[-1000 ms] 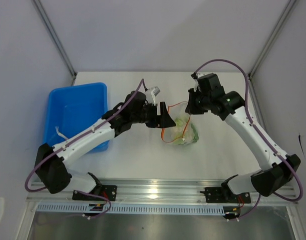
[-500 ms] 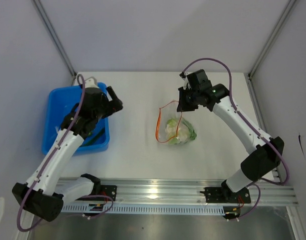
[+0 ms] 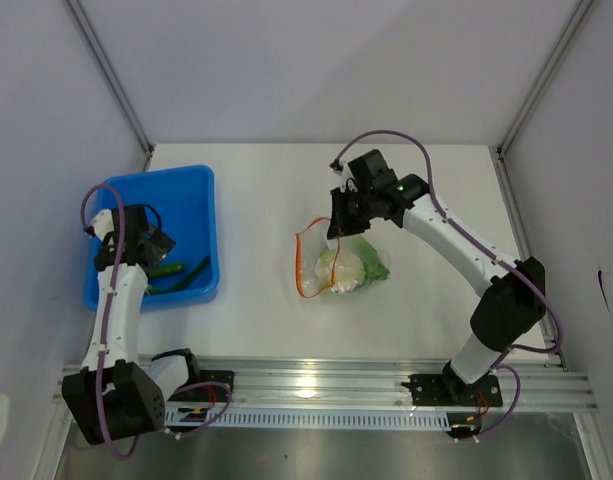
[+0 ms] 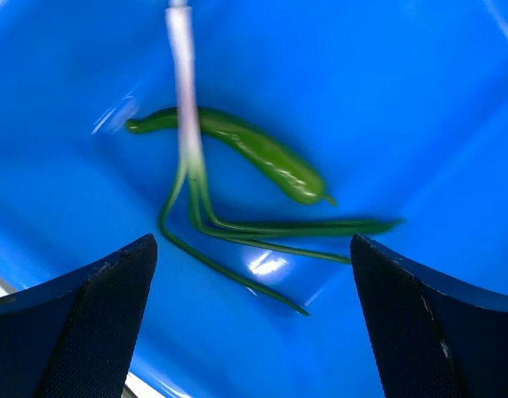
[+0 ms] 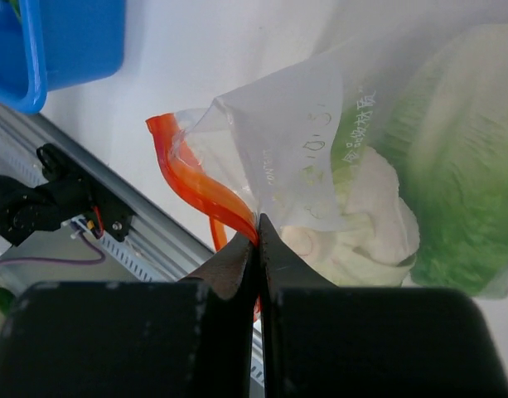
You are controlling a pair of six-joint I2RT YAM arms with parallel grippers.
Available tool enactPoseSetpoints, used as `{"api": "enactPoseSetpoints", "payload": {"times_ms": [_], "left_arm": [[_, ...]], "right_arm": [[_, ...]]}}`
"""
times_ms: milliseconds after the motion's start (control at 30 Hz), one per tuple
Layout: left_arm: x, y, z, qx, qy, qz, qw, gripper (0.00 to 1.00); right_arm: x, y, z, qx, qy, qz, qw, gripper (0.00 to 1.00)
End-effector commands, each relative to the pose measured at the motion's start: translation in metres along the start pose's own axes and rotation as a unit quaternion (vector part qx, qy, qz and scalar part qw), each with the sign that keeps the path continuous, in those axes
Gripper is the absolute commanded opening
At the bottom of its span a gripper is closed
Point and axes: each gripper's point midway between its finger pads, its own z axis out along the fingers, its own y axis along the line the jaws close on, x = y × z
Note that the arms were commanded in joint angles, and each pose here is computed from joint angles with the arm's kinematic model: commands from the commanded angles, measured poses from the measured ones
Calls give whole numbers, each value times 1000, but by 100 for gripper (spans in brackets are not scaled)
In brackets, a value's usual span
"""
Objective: Place the food in the zip-top bag and seal the zipper
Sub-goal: Pick up the fake vegetable from the bin.
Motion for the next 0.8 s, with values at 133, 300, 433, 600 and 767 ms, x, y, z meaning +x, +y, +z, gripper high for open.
{"api": "enactPoseSetpoints", "payload": {"times_ms": [133,300,433,600,767], "left_arm": [[-5,24,33,-58,31,-47,997,100],[7,29,61,-102,95,-65,988,99],[17,32,78,-131,126,-61,981,99],[17,36,92,-131,130,-84,979,100],[29,43,102,-139,146,-84,976,99]], "right_arm": [[10,-6,29,-36,36,18,999,0],[6,-21,25,-32,31,38,998,0],[1,-23,18,-31,20,38,999,0],[-5,-16,11,-42,11,37,998,0],[-3,-18,8,-33,7,36,999,0]]}}
